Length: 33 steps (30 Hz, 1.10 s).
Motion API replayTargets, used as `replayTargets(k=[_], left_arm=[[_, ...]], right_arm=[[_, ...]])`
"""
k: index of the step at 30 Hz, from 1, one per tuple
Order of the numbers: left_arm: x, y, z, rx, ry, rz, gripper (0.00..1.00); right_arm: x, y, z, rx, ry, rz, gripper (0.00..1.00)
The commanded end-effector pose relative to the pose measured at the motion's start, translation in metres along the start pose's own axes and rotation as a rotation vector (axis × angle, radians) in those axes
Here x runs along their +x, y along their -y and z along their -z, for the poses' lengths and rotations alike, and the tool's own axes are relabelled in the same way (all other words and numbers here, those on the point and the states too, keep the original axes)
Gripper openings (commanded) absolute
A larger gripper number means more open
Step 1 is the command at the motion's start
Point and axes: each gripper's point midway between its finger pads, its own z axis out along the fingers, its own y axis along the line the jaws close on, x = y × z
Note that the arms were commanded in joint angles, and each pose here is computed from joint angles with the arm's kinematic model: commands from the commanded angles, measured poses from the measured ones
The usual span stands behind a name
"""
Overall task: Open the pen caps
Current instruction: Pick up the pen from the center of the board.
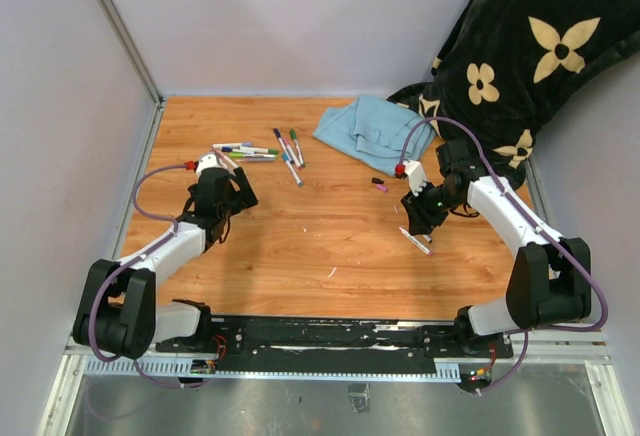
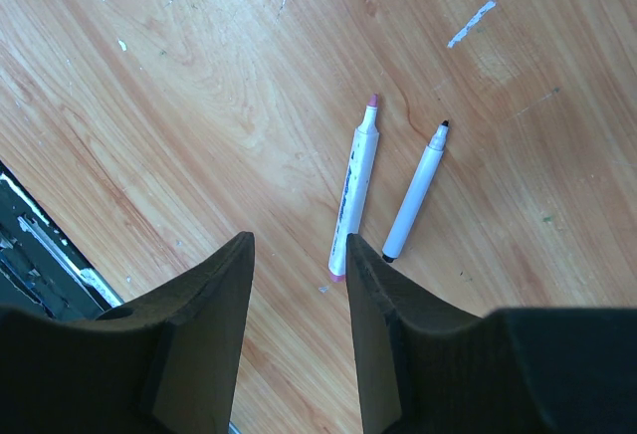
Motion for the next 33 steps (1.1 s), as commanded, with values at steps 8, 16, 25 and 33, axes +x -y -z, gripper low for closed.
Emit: replayTargets(k=[8,16,25,33], left_arm=[[-0.017,-0.007,-0.004,-0.055,0.041,-0.014,0.98],[-0.018,-0.009,-0.008,-0.081,0.038,-0.026,0.98],[-0.018,-0.011,-0.012,-0.099,0.031,-0.032,0.98],[-0.018,-0.013,-0.016,-0.118,0.029,-0.034,0.98]], right_arm=[[-0.007,-0.004,0.009,-0.009,0.027,0.013,0.43],[-0.007,-0.004,0.009,-0.011,0.029,0.015,0.43],[-0.007,-0.004,0.009,-0.012,0.03,0.015,0.43],[-0.007,-0.005,0.009,-0.013,0.029,0.016,0.43]])
